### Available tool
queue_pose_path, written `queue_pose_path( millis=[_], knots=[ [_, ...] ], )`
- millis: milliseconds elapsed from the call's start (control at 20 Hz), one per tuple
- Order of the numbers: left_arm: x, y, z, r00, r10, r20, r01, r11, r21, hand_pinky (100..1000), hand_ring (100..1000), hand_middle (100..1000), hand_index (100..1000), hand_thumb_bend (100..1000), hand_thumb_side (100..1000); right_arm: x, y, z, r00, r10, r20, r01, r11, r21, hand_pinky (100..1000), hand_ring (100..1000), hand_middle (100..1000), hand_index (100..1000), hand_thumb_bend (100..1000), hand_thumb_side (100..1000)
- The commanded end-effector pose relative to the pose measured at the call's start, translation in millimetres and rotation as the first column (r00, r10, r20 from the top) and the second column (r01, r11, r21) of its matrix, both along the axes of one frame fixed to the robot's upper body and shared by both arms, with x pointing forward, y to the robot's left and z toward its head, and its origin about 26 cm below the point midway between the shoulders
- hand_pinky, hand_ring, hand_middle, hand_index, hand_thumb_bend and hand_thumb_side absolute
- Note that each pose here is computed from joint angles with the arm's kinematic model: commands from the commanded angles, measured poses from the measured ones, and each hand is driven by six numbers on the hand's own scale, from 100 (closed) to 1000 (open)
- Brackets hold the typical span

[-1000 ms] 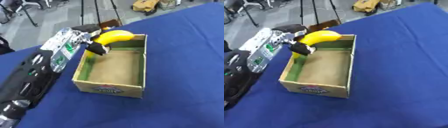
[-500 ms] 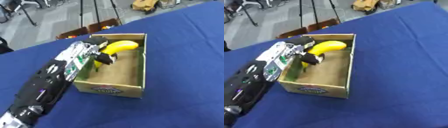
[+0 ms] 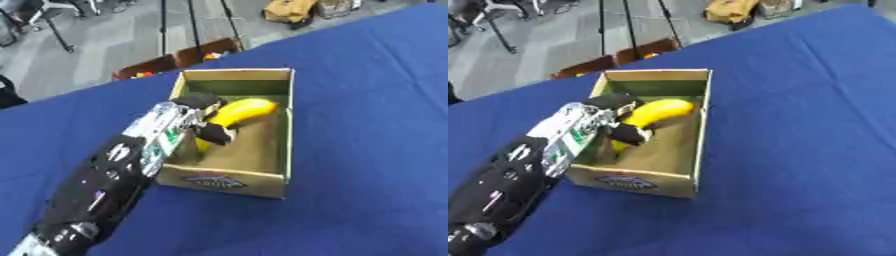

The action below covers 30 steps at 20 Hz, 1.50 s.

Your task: Pick up objects on the table and place them in the box.

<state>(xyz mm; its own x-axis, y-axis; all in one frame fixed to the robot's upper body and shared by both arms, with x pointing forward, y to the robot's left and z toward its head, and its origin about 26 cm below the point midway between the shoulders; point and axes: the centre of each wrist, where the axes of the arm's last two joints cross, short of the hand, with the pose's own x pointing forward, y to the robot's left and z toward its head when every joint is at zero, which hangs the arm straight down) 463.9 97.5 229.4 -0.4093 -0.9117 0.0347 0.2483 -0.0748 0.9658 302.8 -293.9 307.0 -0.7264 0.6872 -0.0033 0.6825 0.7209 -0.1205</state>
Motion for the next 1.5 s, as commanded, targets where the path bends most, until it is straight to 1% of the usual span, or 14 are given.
queue_pose_path(
  millis=[50,100,150,300,350,400,450,500,600,750,1000,1200,1350,1500],
  knots=[
    [-1.8,2,13.7,1.0,0.006,0.0,-0.006,0.999,0.044,462,647,834,929,100,694,-4.0,0,7.3,1.0,0.001,0.03,-0.001,1.0,-0.005,719,864,836,912,100,1000],
    [-2.9,1,15.2,1.0,0.003,-0.007,-0.003,0.999,0.05,539,710,847,935,100,699,-4.0,0,7.1,1.0,0.0,0.03,0.0,1.0,-0.004,720,864,836,912,100,1000],
    [-4.0,1,16.8,1.0,0.001,-0.011,0.0,0.999,0.055,562,729,853,938,100,702,-4.0,0,7.0,1.0,-0.001,0.03,0.001,1.0,-0.003,720,864,836,912,100,1000],
    [-6.2,0,19.9,1.0,-0.002,-0.017,0.003,0.998,0.06,562,729,853,938,100,702,-4.0,0,6.8,1.0,-0.002,0.03,0.002,1.0,-0.002,720,864,836,912,100,1000],
    [-6.8,-1,20.3,1.0,-0.004,-0.018,0.005,0.998,0.06,1000,1000,969,1000,324,840,-4.0,0,6.8,1.0,-0.002,0.03,0.002,1.0,-0.002,719,864,836,912,100,1000],
    [-8.3,-2,21.1,1.0,-0.018,-0.023,0.019,0.998,0.061,1000,1000,975,1000,357,860,-4.0,0,6.5,1.0,-0.003,0.028,0.003,1.0,-0.001,719,864,836,912,100,1000],
    [-9.5,-3,22.6,0.999,-0.031,-0.031,0.032,0.998,0.06,1000,1000,1000,1000,447,906,-4.0,-1,6.3,1.0,-0.004,0.028,0.004,1.0,0.0,719,864,836,912,100,1000],
    [-10.7,-3,24.3,0.998,-0.043,-0.038,0.045,0.997,0.055,1000,1000,1000,1000,499,931,-4.0,-1,6.2,1.0,-0.005,0.027,0.005,1.0,0.001,719,864,836,912,100,1000],
    [-13.4,-3,28.7,0.997,-0.061,-0.05,0.063,0.997,0.039,1000,1000,1000,1000,547,963,-4.0,-1,6.0,1.0,-0.007,0.025,0.007,1.0,0.002,719,864,836,912,100,1000],
    [-19.7,-4,38.9,0.996,-0.083,-0.042,0.083,0.997,0.0,1000,1000,1000,1000,551,972,-3.9,0,5.8,1.0,-0.008,0.022,0.008,1.0,0.003,719,864,836,912,100,1000],
    [-35.0,-2,66.7,0.992,-0.118,0.038,0.121,0.987,-0.106,1000,1000,1000,1000,563,1000,-3.9,-1,5.5,1.0,-0.011,0.02,0.011,1.0,0.005,719,864,836,912,100,1000],
    [-46.7,5,86.4,0.985,-0.14,0.1,0.157,0.97,-0.187,1000,1000,1000,1000,529,1000,-4.0,-1,5.1,1.0,-0.014,0.02,0.014,1.0,0.008,719,864,835,912,100,1000],
    [-55.2,10,97.8,0.978,-0.15,0.146,0.183,0.951,-0.25,1000,1000,1000,1000,481,1000,-4.0,-1,5.0,1.0,-0.016,0.021,0.016,1.0,0.01,719,864,835,912,100,1000],
    [-63.5,16,106.4,0.969,-0.159,0.191,0.213,0.928,-0.305,1000,1000,1000,1000,461,1000,-4.1,-2,4.7,1.0,-0.019,0.021,0.019,1.0,0.012,719,864,835,912,100,1000]
  ],
)
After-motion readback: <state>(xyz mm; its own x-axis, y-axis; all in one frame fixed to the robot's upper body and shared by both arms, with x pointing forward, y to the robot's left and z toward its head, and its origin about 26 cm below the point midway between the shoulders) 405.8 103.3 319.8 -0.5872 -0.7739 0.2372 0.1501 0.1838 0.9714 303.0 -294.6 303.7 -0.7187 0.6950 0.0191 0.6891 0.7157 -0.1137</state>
